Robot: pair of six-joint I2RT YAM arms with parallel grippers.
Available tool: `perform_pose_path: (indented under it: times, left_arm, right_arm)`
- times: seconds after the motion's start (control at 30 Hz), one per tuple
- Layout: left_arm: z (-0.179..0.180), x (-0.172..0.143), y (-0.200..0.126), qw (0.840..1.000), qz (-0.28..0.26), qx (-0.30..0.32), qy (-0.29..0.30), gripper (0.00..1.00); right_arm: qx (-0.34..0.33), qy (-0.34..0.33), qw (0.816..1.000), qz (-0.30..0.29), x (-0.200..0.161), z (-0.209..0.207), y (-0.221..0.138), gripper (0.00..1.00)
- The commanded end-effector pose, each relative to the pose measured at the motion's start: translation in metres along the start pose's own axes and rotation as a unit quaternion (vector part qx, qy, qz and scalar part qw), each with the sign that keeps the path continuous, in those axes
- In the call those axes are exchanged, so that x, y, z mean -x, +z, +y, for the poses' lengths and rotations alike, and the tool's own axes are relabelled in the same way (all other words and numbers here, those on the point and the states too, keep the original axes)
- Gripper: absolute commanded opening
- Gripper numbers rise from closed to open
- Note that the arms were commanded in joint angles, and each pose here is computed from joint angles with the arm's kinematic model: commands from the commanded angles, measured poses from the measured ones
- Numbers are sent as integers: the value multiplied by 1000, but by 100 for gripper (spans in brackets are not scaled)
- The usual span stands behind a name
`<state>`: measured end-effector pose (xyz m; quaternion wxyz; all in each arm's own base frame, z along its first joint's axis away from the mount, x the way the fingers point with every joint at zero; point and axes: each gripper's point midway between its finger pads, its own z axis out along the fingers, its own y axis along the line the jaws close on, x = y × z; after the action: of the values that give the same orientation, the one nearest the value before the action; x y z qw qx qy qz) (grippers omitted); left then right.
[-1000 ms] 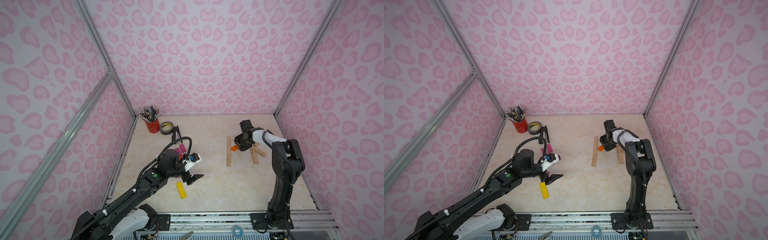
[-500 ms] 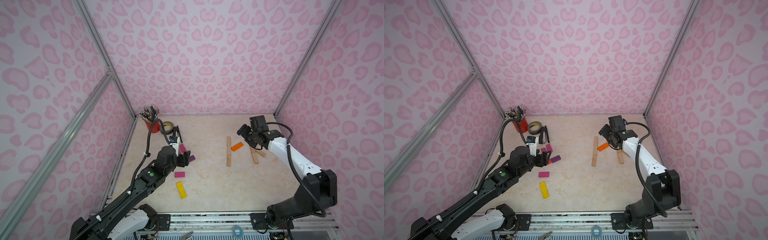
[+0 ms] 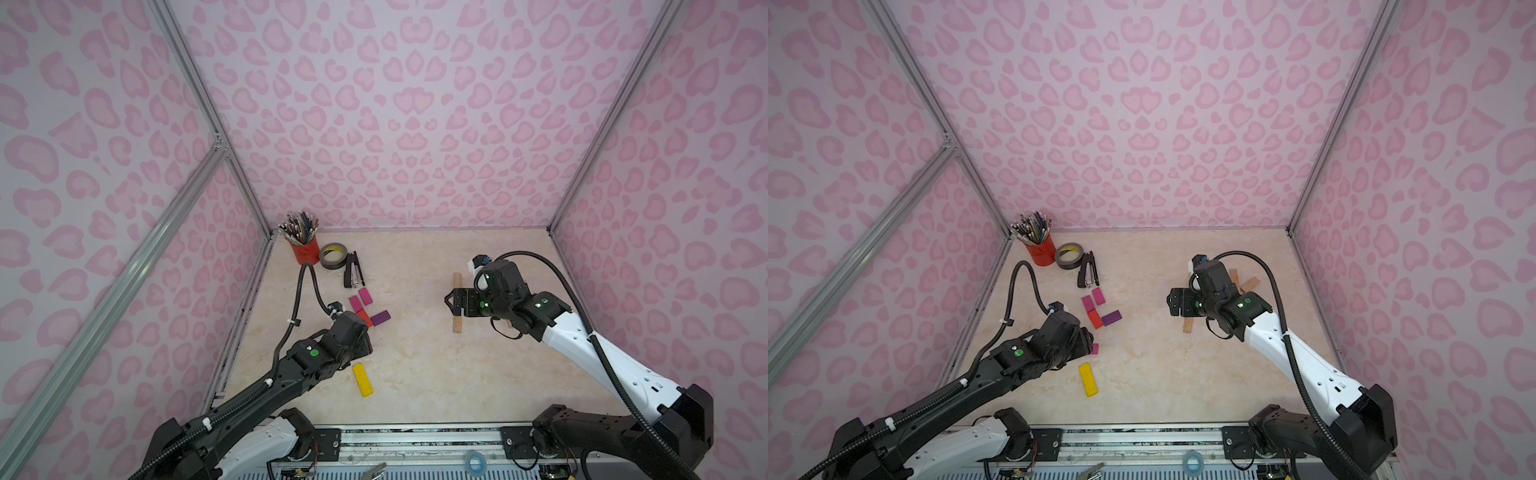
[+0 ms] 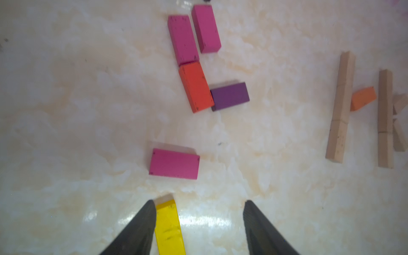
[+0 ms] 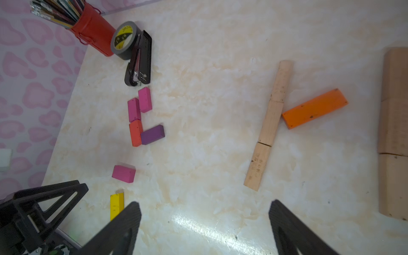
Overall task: Assemble the letter k with building blocks
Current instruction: Pick up the building block from the center of the board, then place the building block at the center of the board.
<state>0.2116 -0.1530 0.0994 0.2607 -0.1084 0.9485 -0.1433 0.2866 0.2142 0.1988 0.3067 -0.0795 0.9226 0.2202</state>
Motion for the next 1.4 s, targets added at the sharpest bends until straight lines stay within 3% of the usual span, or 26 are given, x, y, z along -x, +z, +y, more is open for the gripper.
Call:
perform_pose_path:
  times: [0.0,0.4,0.63,0.83,0.93,1.07,1.2,1.37]
  left_arm:
    - [15,-21,7,999,21,30,-32,66]
    - [33,-67,34,994,75,77,7,65]
    - [36,-77,45,991,94,92,35,49]
    - [25,-78,46,991,100,76,53,26]
    - [2,-72,42,992,93,39,76,17]
    - [-51,-61,32,989,68,-30,127,13]
    - [-108,-48,24,979,33,-65,191,13]
    - [-179,-44,32,962,14,-95,255,12]
  right_arm:
    - [4,-10,999,40,-21,-1,8,93]
    - [-22,-12,998,64,-32,-13,22,93]
    - [-39,-11,997,59,-31,-19,18,93]
    - [-62,-9,997,54,-32,-27,16,94]
    - [-89,-1,996,23,-23,-36,1,95]
    - [-165,18,986,-25,-12,-65,-19,93]
    - [-265,68,959,-76,-9,-113,-55,93]
    - [-322,149,930,-99,-26,-163,-92,92]
